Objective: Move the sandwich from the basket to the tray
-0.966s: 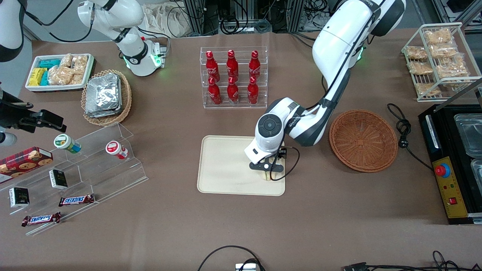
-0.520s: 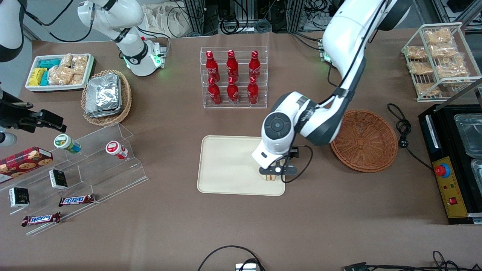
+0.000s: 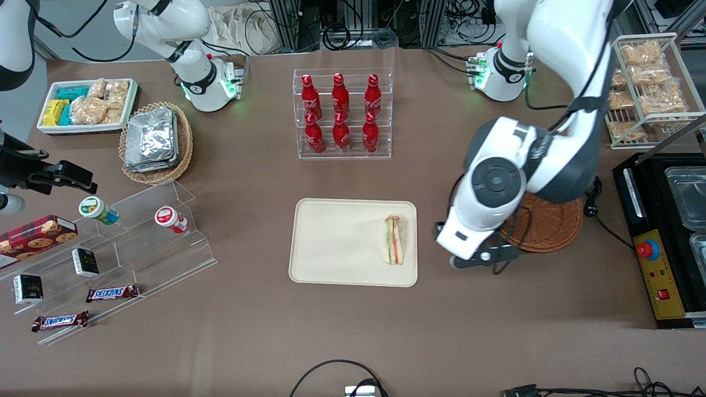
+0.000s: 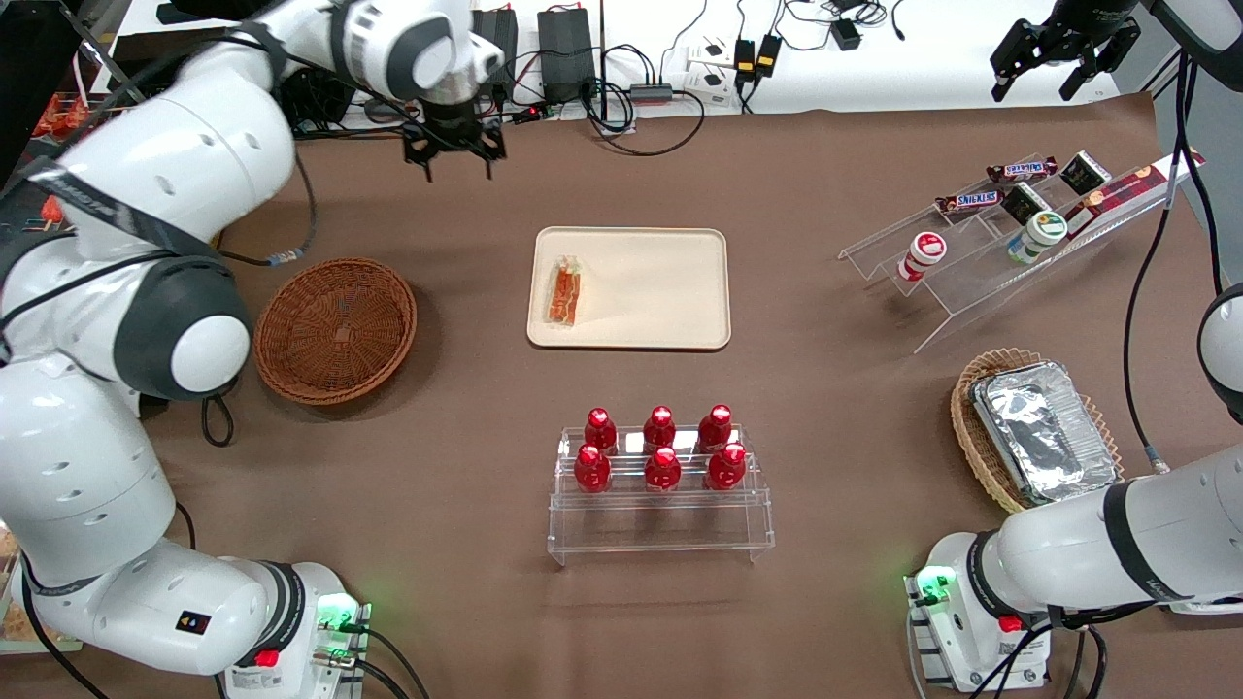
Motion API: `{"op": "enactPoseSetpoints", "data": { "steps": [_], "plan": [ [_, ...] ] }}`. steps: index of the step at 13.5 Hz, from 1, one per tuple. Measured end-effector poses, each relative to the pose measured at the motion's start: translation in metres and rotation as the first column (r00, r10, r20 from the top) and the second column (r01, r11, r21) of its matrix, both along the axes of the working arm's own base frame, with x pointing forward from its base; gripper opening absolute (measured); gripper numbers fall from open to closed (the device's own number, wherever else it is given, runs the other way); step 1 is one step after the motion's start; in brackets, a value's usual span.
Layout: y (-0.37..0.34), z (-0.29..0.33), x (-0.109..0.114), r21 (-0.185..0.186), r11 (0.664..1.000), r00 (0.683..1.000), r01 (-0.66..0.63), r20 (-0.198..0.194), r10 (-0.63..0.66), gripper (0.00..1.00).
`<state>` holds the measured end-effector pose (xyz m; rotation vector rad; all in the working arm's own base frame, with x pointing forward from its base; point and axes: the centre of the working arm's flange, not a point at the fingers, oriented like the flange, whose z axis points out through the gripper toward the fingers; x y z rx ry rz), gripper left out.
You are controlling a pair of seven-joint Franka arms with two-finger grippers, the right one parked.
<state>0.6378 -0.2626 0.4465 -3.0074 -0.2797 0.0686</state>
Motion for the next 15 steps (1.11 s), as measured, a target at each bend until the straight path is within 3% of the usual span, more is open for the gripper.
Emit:
{"op": "enactPoseSetpoints", "data": {
  "steps": [4, 7, 10, 15],
  "plan": [
    [0.073, 0.053, 0.009, -0.007, 0.999, 0.998, -0.053, 0.038, 0.053, 1.0],
    [0.124, 0.076, 0.009, -0.003, 1.0, 1.0, -0.025, 0.019, 0.025, 1.0],
    [0.167, 0.087, 0.009, -0.03, 1.0, 1.0, -0.004, -0.004, 0.004, 1.0],
    [0.206, 0.099, 0.004, -0.045, 0.997, 0.998, 0.06, -0.006, -0.061, 1.0]
  ]
}}
